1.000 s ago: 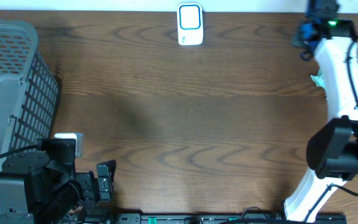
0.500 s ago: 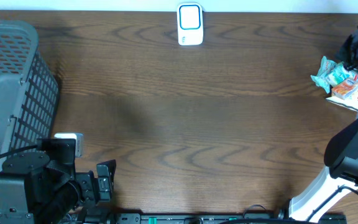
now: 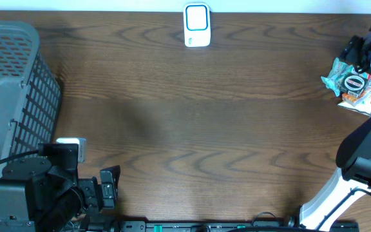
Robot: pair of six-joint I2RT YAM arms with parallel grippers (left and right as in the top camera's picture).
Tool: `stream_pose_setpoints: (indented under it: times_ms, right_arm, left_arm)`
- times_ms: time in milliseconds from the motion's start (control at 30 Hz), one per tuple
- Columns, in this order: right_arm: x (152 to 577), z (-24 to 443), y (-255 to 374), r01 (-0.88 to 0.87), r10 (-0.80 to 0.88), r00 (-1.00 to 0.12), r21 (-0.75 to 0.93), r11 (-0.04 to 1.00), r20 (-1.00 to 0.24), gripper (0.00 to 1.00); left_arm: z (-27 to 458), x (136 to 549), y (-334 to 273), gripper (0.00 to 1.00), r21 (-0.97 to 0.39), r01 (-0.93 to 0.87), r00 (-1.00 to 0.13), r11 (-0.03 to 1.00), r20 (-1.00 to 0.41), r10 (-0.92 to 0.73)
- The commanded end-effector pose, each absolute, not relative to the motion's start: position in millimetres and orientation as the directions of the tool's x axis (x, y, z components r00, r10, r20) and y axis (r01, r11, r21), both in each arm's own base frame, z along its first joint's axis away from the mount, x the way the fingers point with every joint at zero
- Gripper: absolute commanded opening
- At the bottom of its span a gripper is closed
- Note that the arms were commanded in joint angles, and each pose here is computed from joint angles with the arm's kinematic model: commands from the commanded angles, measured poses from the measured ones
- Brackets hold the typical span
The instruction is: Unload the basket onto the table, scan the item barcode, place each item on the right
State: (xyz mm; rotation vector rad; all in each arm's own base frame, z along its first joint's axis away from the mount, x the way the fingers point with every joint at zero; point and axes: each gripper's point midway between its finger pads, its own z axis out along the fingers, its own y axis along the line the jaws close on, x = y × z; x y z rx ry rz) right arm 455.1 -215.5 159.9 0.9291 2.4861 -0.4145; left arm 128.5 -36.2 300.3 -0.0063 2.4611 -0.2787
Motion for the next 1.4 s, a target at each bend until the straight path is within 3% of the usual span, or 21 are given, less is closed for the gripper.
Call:
stream_pose_setpoints:
  times_ms: [0, 200, 400, 567, 933, 1200, 1367]
  right_arm:
    - [453.6, 163.7, -202.1, 0.653, 0.547, -0.683, -0.068, 0.755, -0.485, 0.97]
    - [436.3, 217.4, -173.9, 0.633, 0.578, -0.642, 0.076, 0.77, -0.504, 0.98]
    - [386.9, 283.1, -136.2, 0.636, 0.625, -0.586, 0.184, 0.749, -0.516, 0.95]
    - [347.9, 305.7, -88.3, 0.574, 0.58, -0.633, 0.193, 0.796, -0.513, 0.92]
    - [283.8, 283.0, 9.8, 0.32, 0.388, -0.739, 0.22, 0.922, -0.551, 0.9]
    - [231.3, 235.3, 26.2, 0.265, 0.325, -0.813, 0.189, 0.945, -0.483, 0.96]
    - [206.7, 229.4, 28.0, 0.244, 0.329, -0.785, 0.226, 0.943, -0.525, 0.99]
  left_arm:
    - [300.7, 129.1, -34.7, 0.98, -0.197, 0.055, -0.786, 0.979, -0.613, -0.079]
    - [300.7, 129.1, -34.7, 0.98, -0.197, 0.055, -0.786, 0.979, -0.613, -0.079]
    - [300.7, 129.1, -34.7, 0.98, -0.197, 0.055, -0.786, 0.979, -0.613, -0.079]
    - [300.7, 129.1, -34.7, 0.98, -0.197, 0.055, -0.786, 0.979, -0.613, -0.079]
    - [300.7, 129.1, -34.7, 0.97, -0.197, 0.055, -0.786, 0.979, -0.613, -0.079]
    - [300.7, 129.1, -34.7, 0.98, -0.197, 0.055, -0.786, 0.979, -0.613, -0.079]
    - [300.7, 129.1, -34.7, 0.98, -0.197, 0.055, -0.786, 0.979, -0.613, -0.079]
